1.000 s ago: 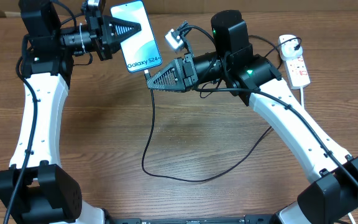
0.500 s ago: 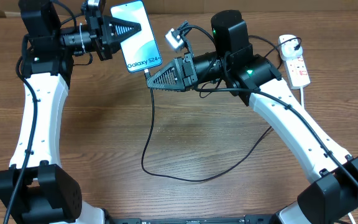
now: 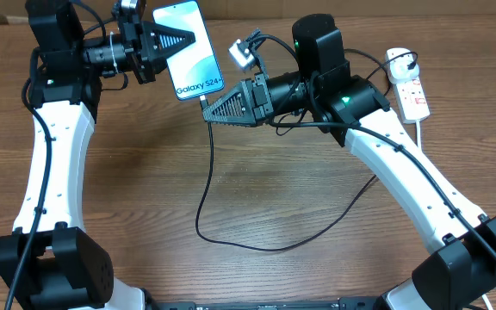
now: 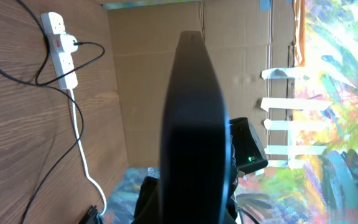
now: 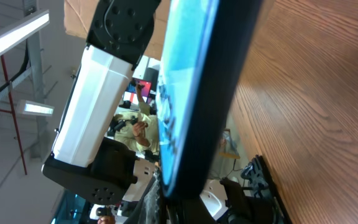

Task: Plug charger to phone and switch on socket

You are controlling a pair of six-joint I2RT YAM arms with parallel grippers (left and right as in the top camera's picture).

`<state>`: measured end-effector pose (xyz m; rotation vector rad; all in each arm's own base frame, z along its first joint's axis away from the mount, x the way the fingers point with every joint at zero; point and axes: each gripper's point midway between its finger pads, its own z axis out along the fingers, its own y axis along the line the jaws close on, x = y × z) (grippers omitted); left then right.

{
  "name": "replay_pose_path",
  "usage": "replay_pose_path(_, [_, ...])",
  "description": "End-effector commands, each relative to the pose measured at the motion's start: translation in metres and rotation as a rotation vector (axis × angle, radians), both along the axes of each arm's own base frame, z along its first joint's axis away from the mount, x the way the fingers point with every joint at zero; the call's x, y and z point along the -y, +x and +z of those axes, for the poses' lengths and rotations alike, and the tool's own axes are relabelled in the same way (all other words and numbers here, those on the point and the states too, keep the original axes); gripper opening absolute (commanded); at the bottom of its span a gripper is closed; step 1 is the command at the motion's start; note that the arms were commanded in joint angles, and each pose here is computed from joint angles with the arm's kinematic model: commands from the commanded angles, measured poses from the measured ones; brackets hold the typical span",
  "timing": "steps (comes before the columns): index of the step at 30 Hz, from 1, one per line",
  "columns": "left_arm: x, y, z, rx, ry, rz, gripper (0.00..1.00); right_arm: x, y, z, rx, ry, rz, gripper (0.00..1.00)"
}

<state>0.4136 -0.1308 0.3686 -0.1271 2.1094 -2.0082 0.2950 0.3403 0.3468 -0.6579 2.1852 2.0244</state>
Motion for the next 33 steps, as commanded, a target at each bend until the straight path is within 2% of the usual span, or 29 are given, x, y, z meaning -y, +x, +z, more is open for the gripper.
replay_pose_path(1, [0.005,-0.012,0.014,0.055,-0.004,-0.046,0.04,-0.001,0.004,0.003,0.014,0.004,-0.018,0.04])
replay_pose_path(33, [0.005,-0.016,0.015,0.053,-0.011,-0.07,0.04,0.008,0.021,-0.001,-0.01,-0.022,-0.094,0.04])
